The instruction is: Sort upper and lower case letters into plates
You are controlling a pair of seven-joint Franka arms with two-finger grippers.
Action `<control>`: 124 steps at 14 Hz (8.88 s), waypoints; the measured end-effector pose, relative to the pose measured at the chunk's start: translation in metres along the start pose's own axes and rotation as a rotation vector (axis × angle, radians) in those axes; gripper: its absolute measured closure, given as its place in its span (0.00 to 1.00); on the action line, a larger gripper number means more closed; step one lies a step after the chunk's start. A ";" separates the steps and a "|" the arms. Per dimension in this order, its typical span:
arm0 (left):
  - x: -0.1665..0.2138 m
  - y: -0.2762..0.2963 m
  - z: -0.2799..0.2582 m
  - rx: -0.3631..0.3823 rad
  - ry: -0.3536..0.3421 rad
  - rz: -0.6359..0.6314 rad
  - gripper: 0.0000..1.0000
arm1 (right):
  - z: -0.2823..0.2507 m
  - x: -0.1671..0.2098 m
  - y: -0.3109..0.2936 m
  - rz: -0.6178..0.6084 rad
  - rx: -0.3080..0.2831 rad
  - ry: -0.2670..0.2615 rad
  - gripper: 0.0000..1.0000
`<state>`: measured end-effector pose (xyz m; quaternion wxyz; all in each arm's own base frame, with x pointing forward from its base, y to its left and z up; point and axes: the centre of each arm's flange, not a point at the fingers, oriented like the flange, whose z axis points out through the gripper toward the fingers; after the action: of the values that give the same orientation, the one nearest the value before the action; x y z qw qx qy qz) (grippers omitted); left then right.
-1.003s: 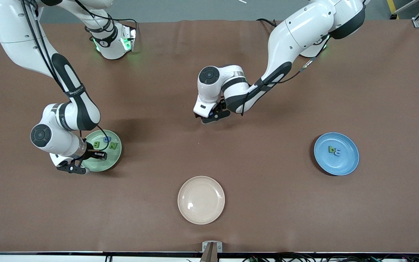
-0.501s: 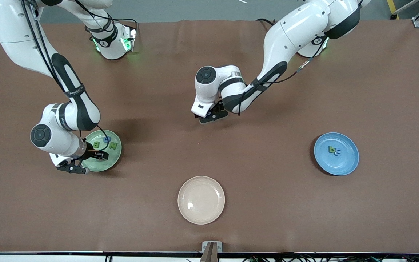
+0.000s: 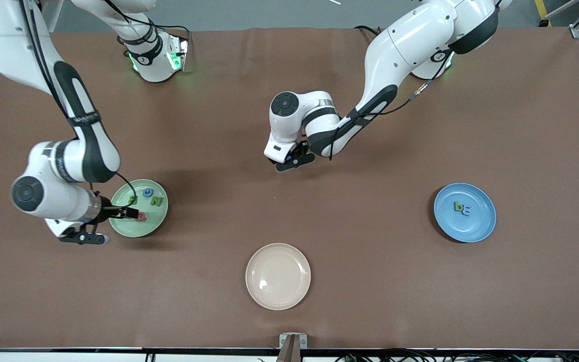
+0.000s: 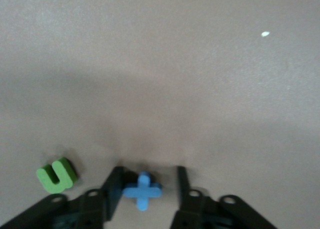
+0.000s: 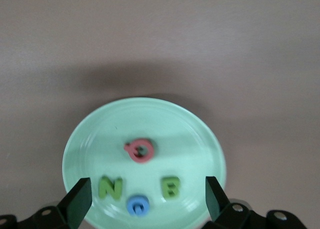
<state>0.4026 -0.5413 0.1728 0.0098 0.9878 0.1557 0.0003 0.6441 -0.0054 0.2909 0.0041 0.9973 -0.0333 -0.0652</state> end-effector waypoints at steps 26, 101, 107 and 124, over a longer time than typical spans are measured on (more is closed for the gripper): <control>-0.069 -0.007 0.010 0.094 -0.045 -0.008 0.00 | -0.239 -0.058 0.026 0.008 0.002 -0.051 0.00; 0.352 -0.477 -0.068 0.151 -0.006 0.715 0.73 | -0.309 -0.166 0.025 -0.060 0.025 0.116 0.00; 0.375 -0.512 -0.051 0.132 0.020 0.759 0.73 | -0.318 -0.166 0.027 -0.063 0.007 0.136 0.00; 0.328 -0.371 -0.189 0.071 -0.055 0.534 0.00 | -0.312 -0.163 0.029 -0.055 0.031 0.116 0.00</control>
<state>0.5998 -0.0835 0.3535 -0.0211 0.9932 -0.1106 -0.0295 0.5217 -0.0226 0.6222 -0.0111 0.9999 -0.0066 -0.0069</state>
